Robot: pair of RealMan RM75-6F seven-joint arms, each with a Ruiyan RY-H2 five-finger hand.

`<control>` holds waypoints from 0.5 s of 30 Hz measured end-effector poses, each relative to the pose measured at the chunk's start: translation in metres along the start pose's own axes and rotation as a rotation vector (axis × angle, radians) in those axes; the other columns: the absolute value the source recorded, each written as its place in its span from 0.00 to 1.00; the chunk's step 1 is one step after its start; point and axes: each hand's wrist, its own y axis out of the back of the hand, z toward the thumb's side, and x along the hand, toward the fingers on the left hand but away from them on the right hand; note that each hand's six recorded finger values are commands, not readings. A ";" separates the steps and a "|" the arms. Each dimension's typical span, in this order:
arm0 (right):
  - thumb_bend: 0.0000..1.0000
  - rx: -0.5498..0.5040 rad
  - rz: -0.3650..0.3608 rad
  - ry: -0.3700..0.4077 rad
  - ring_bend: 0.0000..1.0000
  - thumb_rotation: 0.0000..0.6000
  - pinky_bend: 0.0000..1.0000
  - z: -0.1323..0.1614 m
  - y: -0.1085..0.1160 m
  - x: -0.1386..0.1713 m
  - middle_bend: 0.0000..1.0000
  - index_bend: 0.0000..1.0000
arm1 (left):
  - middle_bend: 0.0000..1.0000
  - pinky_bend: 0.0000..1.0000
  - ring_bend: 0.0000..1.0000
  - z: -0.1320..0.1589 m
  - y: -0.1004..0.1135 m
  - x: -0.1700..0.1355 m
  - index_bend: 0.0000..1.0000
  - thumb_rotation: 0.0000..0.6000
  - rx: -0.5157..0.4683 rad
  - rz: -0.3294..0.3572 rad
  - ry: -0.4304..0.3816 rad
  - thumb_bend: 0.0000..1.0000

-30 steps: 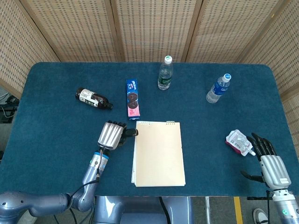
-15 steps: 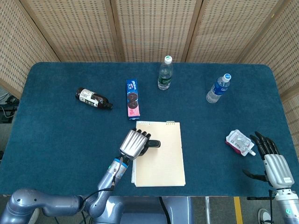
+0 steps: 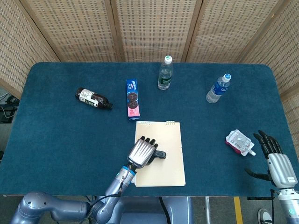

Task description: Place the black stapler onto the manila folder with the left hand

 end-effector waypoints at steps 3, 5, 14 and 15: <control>0.15 -0.002 -0.002 0.000 0.00 1.00 0.00 0.000 0.000 0.000 0.00 0.07 | 0.23 0.26 0.25 0.001 -0.003 -0.001 0.49 1.00 0.008 -0.007 -0.002 0.51; 0.15 -0.003 -0.002 0.001 0.00 1.00 0.00 0.000 0.001 0.000 0.00 0.07 | 0.13 0.16 0.16 0.001 -0.005 -0.001 0.39 1.00 0.017 -0.013 -0.002 0.44; 0.15 -0.006 -0.003 0.001 0.00 1.00 0.00 0.000 0.001 0.000 0.00 0.07 | 0.00 0.00 0.00 -0.003 -0.002 -0.001 0.09 1.00 0.025 -0.003 0.027 0.35; 0.15 -0.005 -0.001 0.001 0.00 1.00 0.00 0.000 0.001 0.000 0.00 0.07 | 0.00 0.00 0.00 -0.003 -0.001 -0.002 0.09 1.00 0.018 0.002 0.028 0.35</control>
